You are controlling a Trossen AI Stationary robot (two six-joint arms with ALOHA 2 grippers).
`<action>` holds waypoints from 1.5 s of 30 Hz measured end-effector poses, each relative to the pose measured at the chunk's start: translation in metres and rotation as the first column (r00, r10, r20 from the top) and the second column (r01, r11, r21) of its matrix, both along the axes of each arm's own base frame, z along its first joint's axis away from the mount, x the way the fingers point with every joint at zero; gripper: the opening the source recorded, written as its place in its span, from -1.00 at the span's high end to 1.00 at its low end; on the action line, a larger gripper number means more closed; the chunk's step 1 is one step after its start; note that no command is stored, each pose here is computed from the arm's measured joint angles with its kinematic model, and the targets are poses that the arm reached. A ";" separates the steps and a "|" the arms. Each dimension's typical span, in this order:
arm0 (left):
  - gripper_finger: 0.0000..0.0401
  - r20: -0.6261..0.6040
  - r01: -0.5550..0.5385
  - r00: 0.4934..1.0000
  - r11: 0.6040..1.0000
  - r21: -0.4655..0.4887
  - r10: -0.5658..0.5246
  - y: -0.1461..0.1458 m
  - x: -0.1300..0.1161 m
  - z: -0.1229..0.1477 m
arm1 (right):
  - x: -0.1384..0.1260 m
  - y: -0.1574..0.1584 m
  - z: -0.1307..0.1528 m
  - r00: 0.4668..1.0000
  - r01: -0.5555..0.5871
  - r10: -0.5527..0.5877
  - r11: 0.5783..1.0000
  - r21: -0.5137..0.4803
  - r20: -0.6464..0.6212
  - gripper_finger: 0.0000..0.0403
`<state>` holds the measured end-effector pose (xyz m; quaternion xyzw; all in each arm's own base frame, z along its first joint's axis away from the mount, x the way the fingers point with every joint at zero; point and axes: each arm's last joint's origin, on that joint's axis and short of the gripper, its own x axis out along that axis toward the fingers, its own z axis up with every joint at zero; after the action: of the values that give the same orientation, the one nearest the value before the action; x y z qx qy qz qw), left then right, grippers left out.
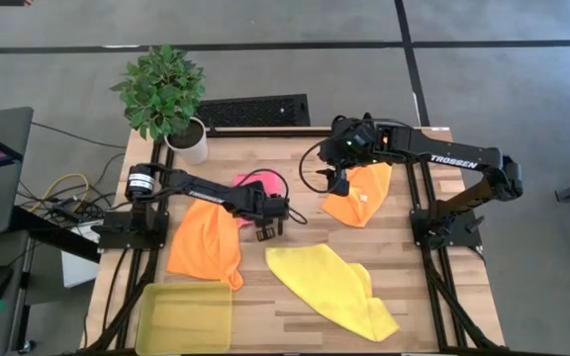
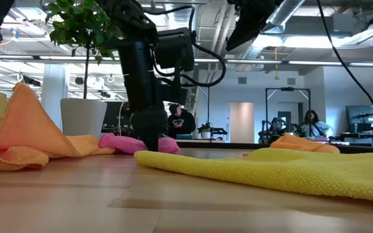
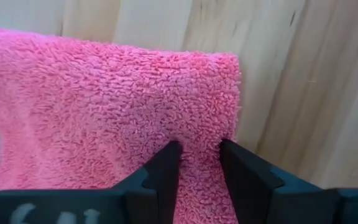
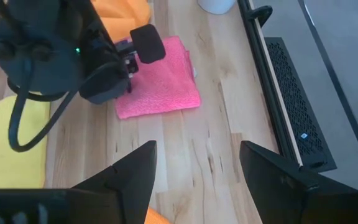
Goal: Fold microfiber towels
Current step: Put the folded pink microfiber towel into the yellow bin
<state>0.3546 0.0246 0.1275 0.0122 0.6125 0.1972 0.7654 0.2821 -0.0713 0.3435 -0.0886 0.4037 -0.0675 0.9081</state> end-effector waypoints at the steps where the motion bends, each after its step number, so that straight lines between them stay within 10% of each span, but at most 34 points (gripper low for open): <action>1: 0.52 -0.002 0.000 1.000 1.000 -0.010 0.000 0.002 0.000 0.000 | 0.000 0.000 0.000 1.000 0.000 0.000 1.000 0.000 0.000 -0.27; 7: 0.95 -0.014 0.015 1.000 0.998 -0.066 -0.016 0.014 -0.002 -0.001 | 0.000 0.000 0.000 1.000 0.000 0.000 1.000 0.000 0.000 -0.27; 34: 1.00 -0.067 -0.084 0.996 0.929 -0.359 0.064 -0.013 -0.062 0.111 | 0.000 0.000 0.000 1.000 0.001 -0.001 1.000 0.001 -0.001 -0.27; 45: 1.00 -0.190 -0.194 0.976 0.828 -0.526 0.108 -0.069 -0.091 0.132 | 0.000 0.000 -0.001 1.000 0.001 -0.001 1.000 0.002 -0.007 -0.27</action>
<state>0.2637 -0.0443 0.2596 -0.2380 0.6987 0.0747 0.6705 0.2817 -0.0712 0.3430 -0.0875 0.4068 -0.0671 0.9068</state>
